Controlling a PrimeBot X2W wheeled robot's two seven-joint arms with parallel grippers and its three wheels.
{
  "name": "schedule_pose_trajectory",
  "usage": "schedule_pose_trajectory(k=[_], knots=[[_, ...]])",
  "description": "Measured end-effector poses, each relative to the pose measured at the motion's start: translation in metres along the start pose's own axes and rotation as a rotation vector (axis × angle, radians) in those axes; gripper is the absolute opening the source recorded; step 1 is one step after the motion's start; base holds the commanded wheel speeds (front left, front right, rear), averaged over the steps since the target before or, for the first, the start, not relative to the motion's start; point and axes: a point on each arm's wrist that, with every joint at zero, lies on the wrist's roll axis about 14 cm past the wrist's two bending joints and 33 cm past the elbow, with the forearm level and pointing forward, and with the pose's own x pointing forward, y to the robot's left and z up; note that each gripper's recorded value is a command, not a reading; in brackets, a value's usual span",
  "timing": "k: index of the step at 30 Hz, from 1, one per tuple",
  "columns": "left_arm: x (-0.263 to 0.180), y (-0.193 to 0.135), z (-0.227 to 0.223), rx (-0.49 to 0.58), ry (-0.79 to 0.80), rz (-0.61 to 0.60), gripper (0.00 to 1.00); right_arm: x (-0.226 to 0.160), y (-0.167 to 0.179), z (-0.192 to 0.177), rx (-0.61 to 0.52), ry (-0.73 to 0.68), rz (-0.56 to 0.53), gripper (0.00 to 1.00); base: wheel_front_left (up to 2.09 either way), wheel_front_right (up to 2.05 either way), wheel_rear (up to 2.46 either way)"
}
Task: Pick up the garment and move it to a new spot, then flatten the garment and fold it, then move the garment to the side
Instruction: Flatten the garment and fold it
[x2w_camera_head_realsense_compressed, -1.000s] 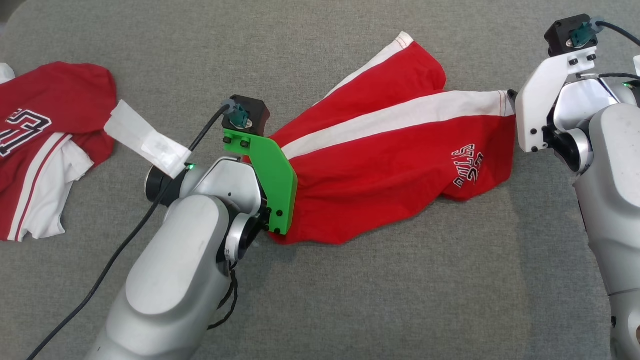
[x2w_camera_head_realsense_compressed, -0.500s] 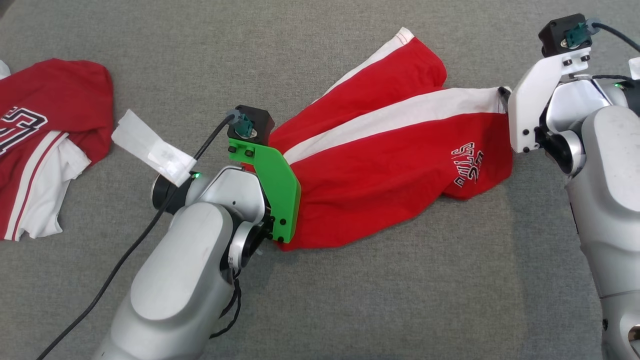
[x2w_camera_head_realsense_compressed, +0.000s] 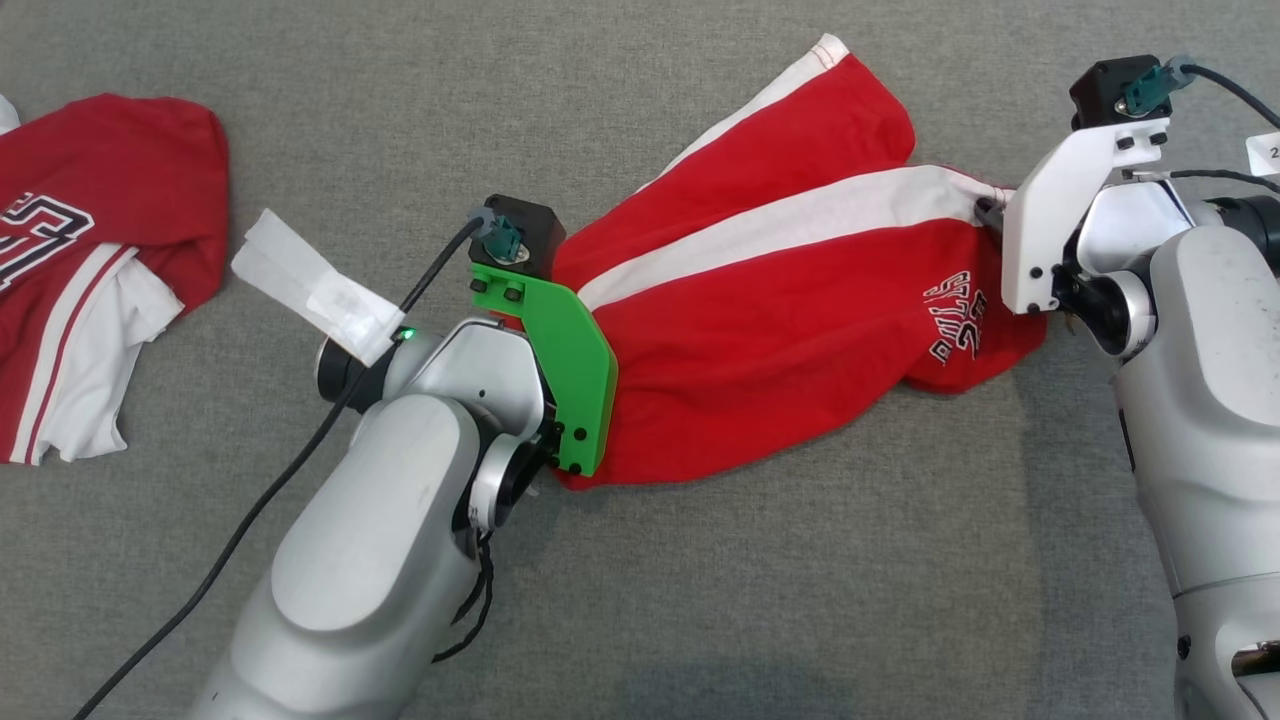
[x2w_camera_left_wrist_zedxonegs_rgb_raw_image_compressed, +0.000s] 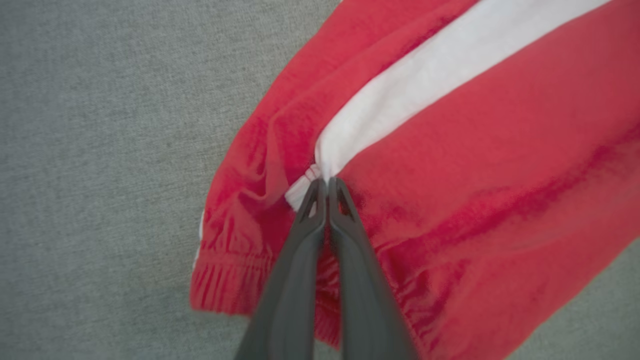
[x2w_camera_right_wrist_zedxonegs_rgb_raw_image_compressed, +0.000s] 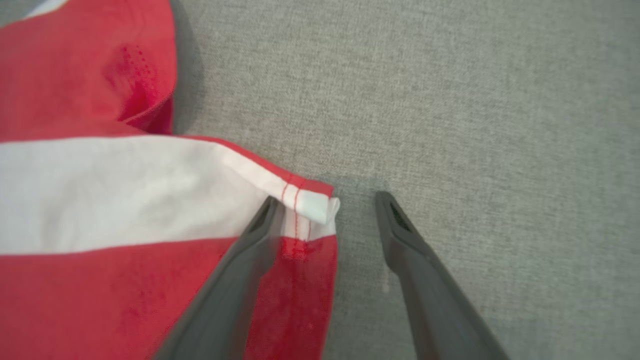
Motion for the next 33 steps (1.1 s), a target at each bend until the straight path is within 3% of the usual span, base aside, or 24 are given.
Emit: schedule_pose_trajectory(k=[3,4,6,7,11,17,22,27,33], knots=[[0.002,0.002,-0.001,-0.002,0.001,0.002,0.0,0.006,0.004,-0.002,0.015,0.013,0.013,0.76,0.0,0.0,0.0],[0.003,0.002,-0.002,-0.003,0.001,0.003,0.0,0.008,0.005,-0.002,0.021,0.014,0.017,0.59,0.0,0.0,0.0],[0.004,0.003,-0.001,-0.004,-0.004,0.004,0.0,0.01,0.006,-0.003,0.023,0.012,0.02,0.15,0.0,0.0,0.0],[0.004,0.003,0.0,-0.004,-0.01,0.003,0.0,0.01,0.007,-0.002,0.023,0.009,0.021,0.0,0.0,0.0,0.0],[0.004,0.001,0.007,0.0,-0.054,-0.003,0.0,0.008,0.007,0.0,0.013,-0.009,0.02,0.0,0.0,0.0,0.0],[-0.015,0.007,0.061,-0.019,-0.309,0.02,0.0,-0.012,-0.002,0.033,0.014,-0.158,-0.002,0.0,0.0,0.0,0.0],[-0.044,0.009,0.125,-0.074,-0.564,-0.018,0.0,-0.039,0.0,0.086,-0.041,-0.344,-0.005,0.0,0.0,0.0,0.0],[-0.06,0.022,0.177,-0.109,-0.722,-0.052,0.0,-0.068,0.002,0.147,-0.098,-0.539,-0.001,0.0,0.0,0.0,0.0],[-0.085,0.044,0.252,-0.078,-0.96,-0.067,0.0,-0.107,0.004,0.234,-0.153,-0.868,0.004,0.0,0.0,0.0,0.0]])
